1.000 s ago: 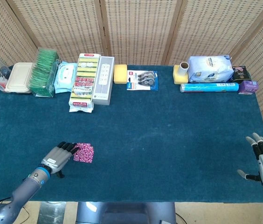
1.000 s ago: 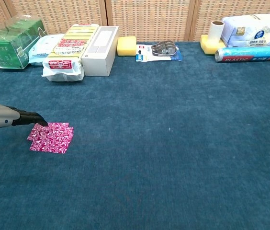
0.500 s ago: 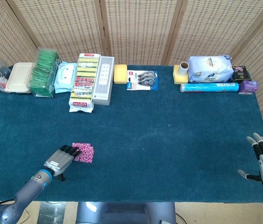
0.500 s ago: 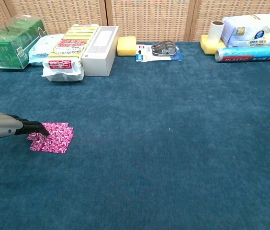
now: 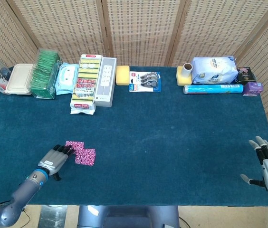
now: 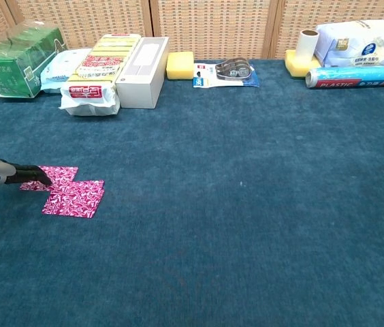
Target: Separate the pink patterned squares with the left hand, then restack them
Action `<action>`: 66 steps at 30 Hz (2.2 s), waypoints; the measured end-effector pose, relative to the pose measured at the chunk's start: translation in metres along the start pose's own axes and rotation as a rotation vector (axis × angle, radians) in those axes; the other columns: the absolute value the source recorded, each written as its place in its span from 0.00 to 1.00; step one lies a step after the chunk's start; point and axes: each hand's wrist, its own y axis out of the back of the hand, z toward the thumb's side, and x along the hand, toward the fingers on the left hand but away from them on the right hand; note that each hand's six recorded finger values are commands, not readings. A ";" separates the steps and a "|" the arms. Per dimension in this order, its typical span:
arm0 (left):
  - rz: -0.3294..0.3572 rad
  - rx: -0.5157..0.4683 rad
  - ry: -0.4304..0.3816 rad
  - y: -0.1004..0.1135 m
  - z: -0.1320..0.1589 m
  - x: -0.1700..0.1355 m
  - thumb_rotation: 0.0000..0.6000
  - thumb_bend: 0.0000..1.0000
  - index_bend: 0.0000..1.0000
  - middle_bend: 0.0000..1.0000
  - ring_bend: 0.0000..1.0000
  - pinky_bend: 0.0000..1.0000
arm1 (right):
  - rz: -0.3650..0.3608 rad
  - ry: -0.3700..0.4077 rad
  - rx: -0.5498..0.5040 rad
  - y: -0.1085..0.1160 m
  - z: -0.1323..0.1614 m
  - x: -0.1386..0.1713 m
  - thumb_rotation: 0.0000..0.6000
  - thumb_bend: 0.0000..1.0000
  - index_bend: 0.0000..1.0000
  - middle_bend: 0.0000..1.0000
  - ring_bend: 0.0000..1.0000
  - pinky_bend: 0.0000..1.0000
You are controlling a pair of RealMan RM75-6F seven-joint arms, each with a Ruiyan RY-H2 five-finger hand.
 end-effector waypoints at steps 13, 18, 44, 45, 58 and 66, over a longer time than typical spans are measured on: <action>-0.008 -0.031 0.071 -0.003 -0.035 0.003 1.00 0.07 0.00 0.00 0.00 0.02 | 0.020 0.019 -0.049 0.004 0.001 0.004 1.00 0.00 0.10 0.02 0.01 0.02; -0.004 -0.045 0.091 -0.003 -0.045 0.002 1.00 0.07 0.00 0.00 0.00 0.02 | 0.021 0.021 -0.049 0.004 0.001 0.004 1.00 0.00 0.10 0.02 0.01 0.02; 0.073 -0.053 -0.126 0.007 0.000 -0.036 1.00 0.07 0.00 0.00 0.00 0.02 | -0.086 -0.020 0.035 0.014 -0.003 0.003 1.00 0.00 0.11 0.02 0.01 0.01; 0.072 -0.050 -0.133 0.006 0.003 -0.037 1.00 0.07 0.00 0.00 0.00 0.02 | -0.098 -0.023 0.042 0.015 -0.004 0.003 1.00 0.00 0.11 0.02 0.01 0.01; 0.047 -0.039 -0.166 0.003 0.026 -0.034 1.00 0.07 0.00 0.00 0.00 0.02 | -0.168 -0.039 0.052 0.020 -0.005 0.005 1.00 0.00 0.12 0.02 0.01 0.01; 0.008 -0.037 -0.162 0.003 0.032 -0.029 1.00 0.07 0.00 0.00 0.00 0.02 | -0.155 -0.035 0.047 0.021 -0.004 0.006 1.00 0.00 0.12 0.02 0.01 0.01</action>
